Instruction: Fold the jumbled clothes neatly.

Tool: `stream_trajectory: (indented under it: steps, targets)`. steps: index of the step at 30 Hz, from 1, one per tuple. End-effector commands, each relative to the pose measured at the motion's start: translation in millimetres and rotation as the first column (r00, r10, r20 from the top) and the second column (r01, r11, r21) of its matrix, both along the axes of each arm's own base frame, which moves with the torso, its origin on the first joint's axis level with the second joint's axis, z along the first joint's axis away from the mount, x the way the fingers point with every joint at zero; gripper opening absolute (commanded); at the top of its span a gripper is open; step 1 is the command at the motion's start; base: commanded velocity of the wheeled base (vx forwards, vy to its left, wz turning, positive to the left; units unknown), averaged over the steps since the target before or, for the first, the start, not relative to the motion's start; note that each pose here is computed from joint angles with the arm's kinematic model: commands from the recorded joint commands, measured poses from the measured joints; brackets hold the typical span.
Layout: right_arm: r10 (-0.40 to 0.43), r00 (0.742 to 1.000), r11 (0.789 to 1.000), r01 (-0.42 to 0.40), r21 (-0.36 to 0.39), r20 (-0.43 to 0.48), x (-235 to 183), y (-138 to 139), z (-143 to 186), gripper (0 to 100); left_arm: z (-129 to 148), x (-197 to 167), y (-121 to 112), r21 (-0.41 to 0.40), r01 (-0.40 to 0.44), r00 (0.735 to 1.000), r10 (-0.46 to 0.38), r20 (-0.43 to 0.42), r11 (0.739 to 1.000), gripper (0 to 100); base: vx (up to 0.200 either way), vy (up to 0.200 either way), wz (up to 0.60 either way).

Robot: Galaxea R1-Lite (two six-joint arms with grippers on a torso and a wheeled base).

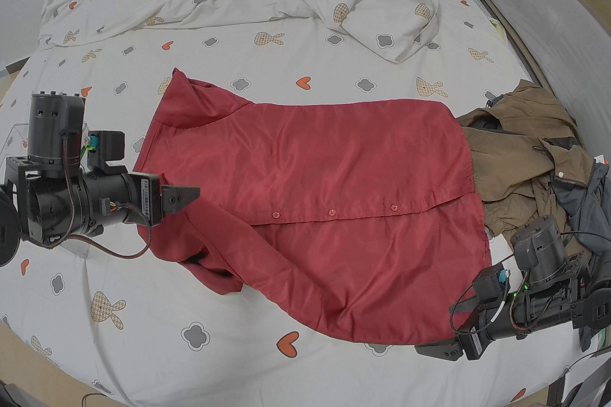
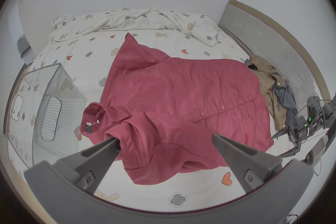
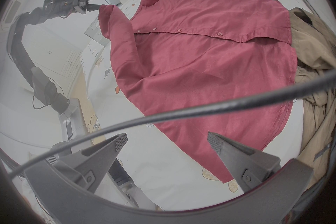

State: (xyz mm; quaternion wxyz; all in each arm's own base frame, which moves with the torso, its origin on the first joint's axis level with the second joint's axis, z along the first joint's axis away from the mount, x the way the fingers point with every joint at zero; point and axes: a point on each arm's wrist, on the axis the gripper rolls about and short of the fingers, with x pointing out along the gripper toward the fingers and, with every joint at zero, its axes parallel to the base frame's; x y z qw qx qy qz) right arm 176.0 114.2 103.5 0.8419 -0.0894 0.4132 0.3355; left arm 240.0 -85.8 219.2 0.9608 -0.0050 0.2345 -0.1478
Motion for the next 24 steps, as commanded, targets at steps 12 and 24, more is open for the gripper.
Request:
stream_trajectory:
  steps: [12,24]
  targets:
    - [0.005,1.0,1.0,-0.005,-0.002,-0.003,-0.6,0.8,-0.9,100,-24.4,-20.5,4.4,0.114,0.035,0.992,-0.021,-0.127,0.993,100,0.0,0.0,0.0]
    - [0.005,1.0,1.0,-0.005,-0.002,-0.003,-0.6,0.8,-0.9,100,-9.1,-56.7,20.5,0.209,0.045,0.998,-0.035,-0.047,0.977,100,0.0,0.0,0.0]
